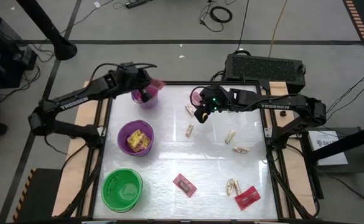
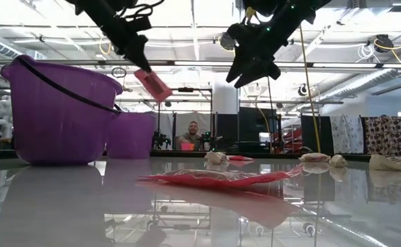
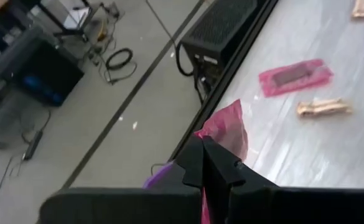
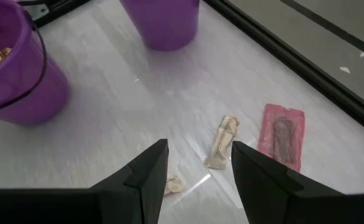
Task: Sort candy by brand, put in halloween buckets
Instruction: Put the red candy into the top purple bucket
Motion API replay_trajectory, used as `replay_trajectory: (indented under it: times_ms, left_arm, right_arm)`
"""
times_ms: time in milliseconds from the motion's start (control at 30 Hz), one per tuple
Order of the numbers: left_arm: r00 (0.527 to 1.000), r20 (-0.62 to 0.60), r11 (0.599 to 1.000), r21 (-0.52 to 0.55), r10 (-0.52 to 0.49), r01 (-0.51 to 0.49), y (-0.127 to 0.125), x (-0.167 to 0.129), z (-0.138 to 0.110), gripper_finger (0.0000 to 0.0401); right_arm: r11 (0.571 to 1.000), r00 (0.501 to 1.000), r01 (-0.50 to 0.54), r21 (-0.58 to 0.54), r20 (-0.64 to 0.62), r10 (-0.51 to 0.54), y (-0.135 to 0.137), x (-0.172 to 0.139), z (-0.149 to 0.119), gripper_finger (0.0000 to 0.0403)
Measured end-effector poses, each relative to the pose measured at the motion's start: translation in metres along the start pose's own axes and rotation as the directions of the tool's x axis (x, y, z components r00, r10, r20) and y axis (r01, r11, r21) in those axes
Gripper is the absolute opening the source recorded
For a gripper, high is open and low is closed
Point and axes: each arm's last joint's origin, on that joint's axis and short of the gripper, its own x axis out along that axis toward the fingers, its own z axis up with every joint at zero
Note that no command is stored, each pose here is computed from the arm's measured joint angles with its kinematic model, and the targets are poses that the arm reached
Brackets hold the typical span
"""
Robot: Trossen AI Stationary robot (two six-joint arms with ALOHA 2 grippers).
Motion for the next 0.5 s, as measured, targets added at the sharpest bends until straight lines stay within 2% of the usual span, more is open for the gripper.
replay_trajectory:
  times_ms: [300, 500]
  left_arm:
    - [0.994, -0.108, 0.999, -0.036, 0.037, -0.041, 0.019, 0.006, -0.015, 0.0]
    - [0.969, -0.245, 0.997, -0.067, 0.02, -0.037, 0.023, 0.013, -0.03, 0.0]
  right_arm:
    - [1.0, 1.0, -0.011, 0.005, 0.029, 0.011, 0.001, 0.0, 0.003, 0.0169]
    - [1.0, 1.0, -0.01, 0.004, 0.028, 0.01, 0.001, 0.0, 0.003, 0.0169]
